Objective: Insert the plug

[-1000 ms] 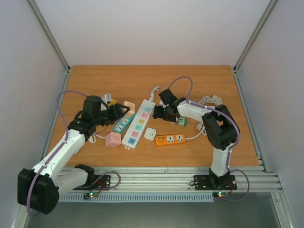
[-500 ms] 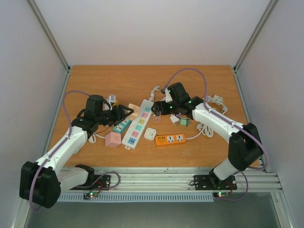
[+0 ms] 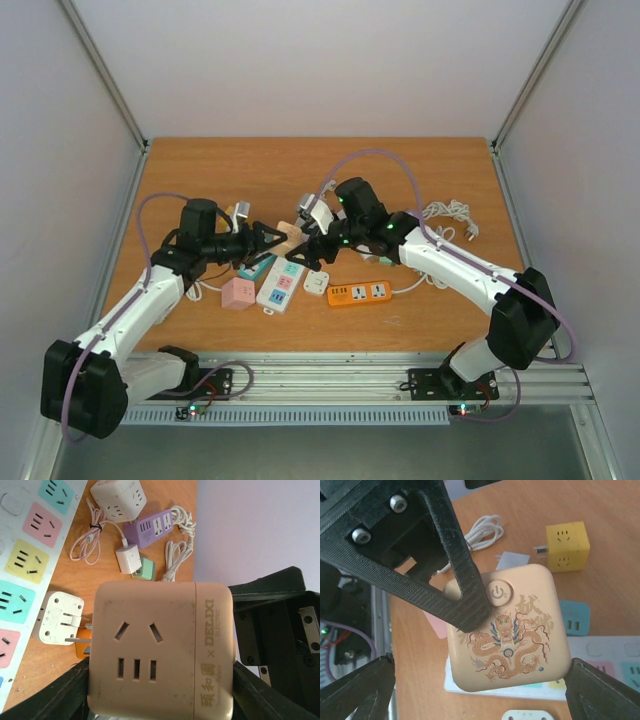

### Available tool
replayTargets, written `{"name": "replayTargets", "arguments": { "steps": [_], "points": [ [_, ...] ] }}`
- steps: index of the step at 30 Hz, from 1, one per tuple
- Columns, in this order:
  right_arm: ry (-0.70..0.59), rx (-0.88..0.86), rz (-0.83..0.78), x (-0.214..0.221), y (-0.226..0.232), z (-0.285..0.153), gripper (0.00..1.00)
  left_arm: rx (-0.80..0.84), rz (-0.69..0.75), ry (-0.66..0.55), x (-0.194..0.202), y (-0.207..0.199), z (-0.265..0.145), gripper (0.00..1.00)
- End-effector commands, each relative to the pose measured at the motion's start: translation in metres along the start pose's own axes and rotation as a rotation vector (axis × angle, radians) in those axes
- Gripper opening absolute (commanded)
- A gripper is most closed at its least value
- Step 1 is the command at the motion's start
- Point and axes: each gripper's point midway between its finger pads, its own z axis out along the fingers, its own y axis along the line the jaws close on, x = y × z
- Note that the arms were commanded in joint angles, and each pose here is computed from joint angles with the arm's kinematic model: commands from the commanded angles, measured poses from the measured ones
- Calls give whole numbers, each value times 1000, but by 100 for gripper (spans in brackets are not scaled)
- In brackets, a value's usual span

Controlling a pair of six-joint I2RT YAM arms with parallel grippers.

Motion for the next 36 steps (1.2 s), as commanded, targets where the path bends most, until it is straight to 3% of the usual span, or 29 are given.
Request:
{"name": "replayTargets", "arguments": {
  "steps": [1,13,19,23,30,36],
  "points": [
    [-34,12,-217,-30,12,4,92,83,76,-1,-1,-32,-9,34],
    [55,11,-246,-23,10,25,86,91,116,10,2,-35,-12,35],
    [93,43,-226,-18,4,26,90,109,131,17,6,-41,-15,35],
    [105,51,-207,-21,0,29,87,119,135,23,9,-45,-19,35],
    [118,28,-224,-19,4,27,55,106,128,20,12,-45,-23,38],
    [111,52,-230,-20,6,18,38,16,116,-64,2,-37,-31,72]
  ]
}}
